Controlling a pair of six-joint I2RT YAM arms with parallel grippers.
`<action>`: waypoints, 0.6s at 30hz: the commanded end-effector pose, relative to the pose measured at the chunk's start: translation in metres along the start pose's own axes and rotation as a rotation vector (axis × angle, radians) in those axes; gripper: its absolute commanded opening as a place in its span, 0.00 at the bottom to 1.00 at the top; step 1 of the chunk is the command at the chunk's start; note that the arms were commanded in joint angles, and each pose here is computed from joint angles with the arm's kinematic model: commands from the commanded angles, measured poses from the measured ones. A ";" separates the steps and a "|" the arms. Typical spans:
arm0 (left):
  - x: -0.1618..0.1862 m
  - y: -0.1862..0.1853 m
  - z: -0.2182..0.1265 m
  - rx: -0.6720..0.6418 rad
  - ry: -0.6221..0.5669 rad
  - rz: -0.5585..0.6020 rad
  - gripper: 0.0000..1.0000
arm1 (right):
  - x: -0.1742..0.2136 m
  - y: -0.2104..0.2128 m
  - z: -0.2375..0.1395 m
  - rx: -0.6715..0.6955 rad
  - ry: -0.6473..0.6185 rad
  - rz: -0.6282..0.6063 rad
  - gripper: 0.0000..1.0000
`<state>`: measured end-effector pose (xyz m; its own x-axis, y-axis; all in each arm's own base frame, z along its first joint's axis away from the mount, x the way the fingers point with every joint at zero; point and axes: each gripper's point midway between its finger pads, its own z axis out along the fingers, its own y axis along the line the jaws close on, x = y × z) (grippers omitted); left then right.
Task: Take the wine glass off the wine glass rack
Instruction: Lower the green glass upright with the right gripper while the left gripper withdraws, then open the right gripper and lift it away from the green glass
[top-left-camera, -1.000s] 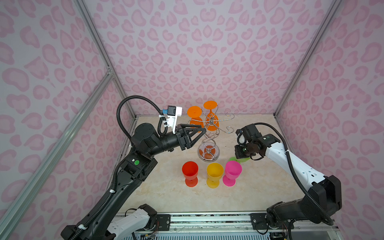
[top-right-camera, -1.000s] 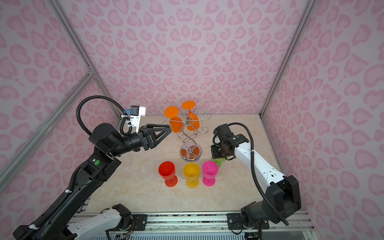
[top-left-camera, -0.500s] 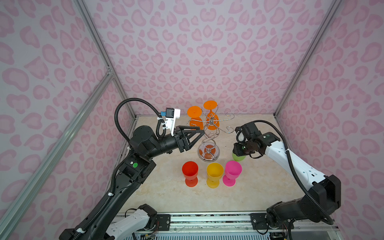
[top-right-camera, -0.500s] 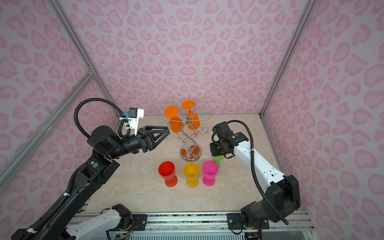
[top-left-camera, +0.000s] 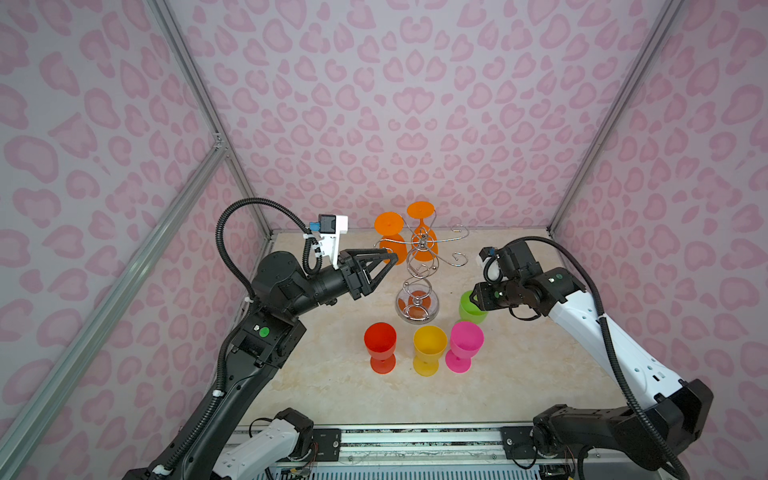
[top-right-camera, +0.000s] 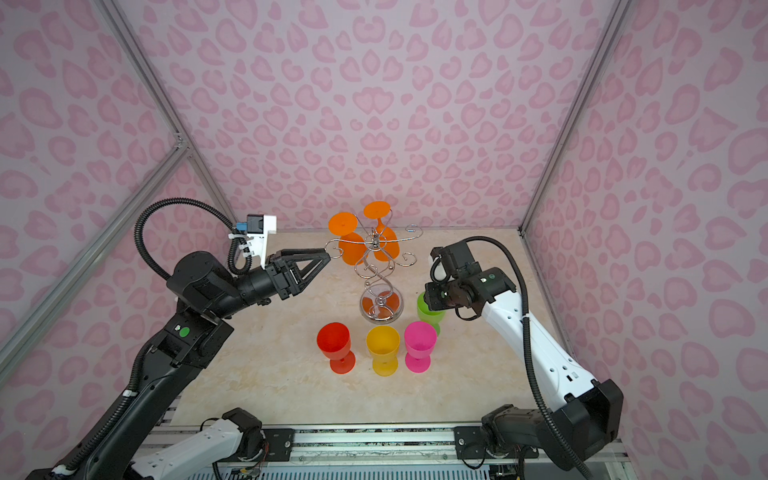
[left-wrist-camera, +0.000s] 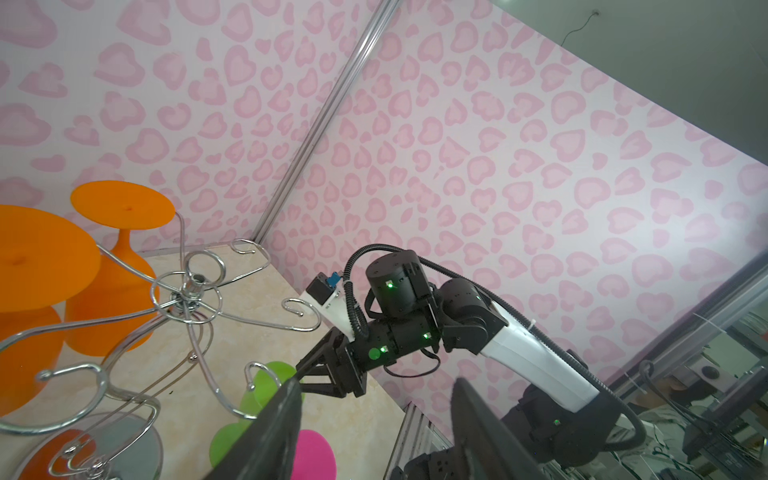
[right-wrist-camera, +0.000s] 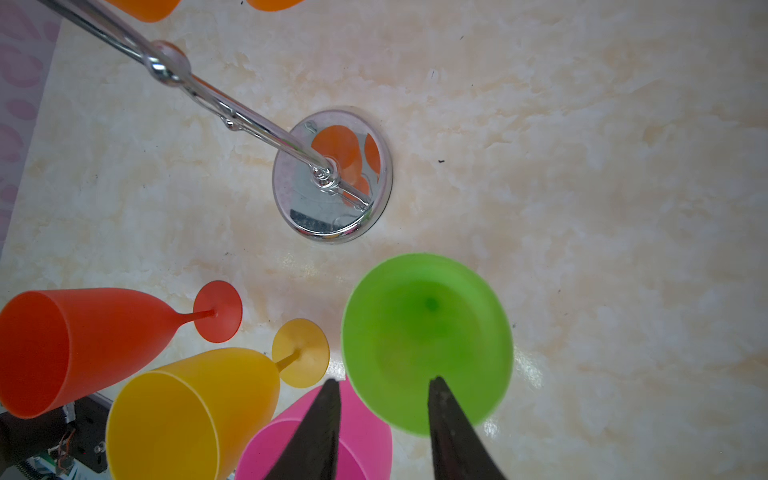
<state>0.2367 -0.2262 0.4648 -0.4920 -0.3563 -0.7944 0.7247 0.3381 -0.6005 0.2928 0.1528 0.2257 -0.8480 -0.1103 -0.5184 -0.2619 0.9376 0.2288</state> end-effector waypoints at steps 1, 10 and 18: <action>-0.013 0.015 -0.004 -0.050 -0.043 -0.043 0.60 | -0.003 0.003 -0.015 -0.028 -0.036 0.015 0.38; -0.050 0.091 -0.006 -0.192 -0.121 -0.125 0.60 | -0.025 -0.003 -0.074 -0.143 -0.270 0.114 0.39; -0.056 0.154 0.017 -0.196 -0.094 -0.226 0.60 | -0.027 -0.025 -0.115 -0.165 -0.464 0.191 0.40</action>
<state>0.3780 -0.1637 0.4065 -0.5808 -0.5245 -0.6226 0.4328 0.4488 -0.7818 0.2681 0.0953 0.3165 -0.6469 0.2093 -0.7333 -0.1990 0.8820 0.4273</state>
